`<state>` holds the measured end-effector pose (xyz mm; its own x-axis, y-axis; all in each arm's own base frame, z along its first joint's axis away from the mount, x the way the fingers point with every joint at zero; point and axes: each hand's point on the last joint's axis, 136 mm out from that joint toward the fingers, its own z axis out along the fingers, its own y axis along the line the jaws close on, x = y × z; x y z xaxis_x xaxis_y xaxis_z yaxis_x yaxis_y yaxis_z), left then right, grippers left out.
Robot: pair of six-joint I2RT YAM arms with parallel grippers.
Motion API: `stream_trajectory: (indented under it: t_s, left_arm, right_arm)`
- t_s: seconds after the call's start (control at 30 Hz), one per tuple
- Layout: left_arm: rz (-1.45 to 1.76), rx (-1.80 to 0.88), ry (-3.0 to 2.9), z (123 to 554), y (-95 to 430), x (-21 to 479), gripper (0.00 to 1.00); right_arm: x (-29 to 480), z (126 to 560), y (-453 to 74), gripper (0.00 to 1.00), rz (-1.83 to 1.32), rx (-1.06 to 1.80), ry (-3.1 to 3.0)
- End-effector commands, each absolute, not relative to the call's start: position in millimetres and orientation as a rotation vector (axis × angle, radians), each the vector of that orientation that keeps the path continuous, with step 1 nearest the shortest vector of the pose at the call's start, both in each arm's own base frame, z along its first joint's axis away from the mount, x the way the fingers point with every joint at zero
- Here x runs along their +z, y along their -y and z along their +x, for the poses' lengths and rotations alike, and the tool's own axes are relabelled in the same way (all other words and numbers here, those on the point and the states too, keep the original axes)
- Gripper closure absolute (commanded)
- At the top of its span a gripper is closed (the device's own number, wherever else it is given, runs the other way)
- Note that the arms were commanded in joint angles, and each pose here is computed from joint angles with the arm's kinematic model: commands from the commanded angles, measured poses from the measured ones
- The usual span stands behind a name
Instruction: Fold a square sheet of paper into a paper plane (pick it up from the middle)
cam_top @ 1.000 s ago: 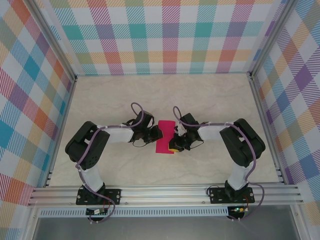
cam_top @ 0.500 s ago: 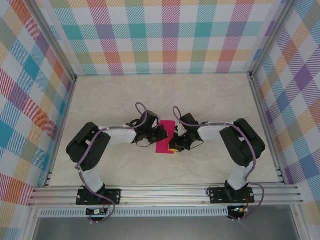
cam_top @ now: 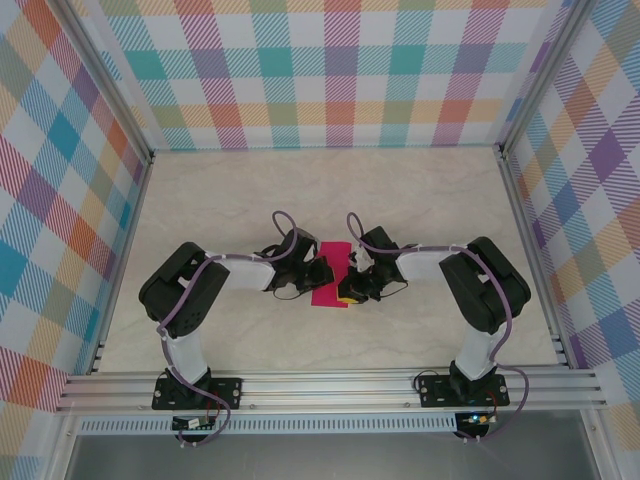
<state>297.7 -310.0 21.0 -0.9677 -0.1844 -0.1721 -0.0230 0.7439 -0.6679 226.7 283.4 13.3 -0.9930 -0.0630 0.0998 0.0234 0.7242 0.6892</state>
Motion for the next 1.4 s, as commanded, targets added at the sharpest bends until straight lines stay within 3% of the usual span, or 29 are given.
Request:
stream_trajectory:
  t_s: [0.0,0.77,1.03,1.37]
  left_arm:
    - [-0.188,-0.882,-2.702,308.4,284.8,11.5,1.00]
    - [-0.239,-0.916,-2.596,333.8,261.9,49.6,0.98]
    - [-0.135,-1.010,-2.599,318.8,281.0,67.4,0.96]
    - [-0.090,-1.005,-2.672,309.5,297.0,45.3,0.97]
  right_arm:
    - [-25.8,205.9,-258.7,0.91,-0.040,-0.912,2.816]
    - [12.9,224.2,-280.0,0.86,0.028,-1.113,2.831]
    - [53.0,239.4,-285.7,0.73,0.066,-1.243,2.903]
    - [49.7,258.9,-250.1,0.56,-0.134,-1.053,3.051]
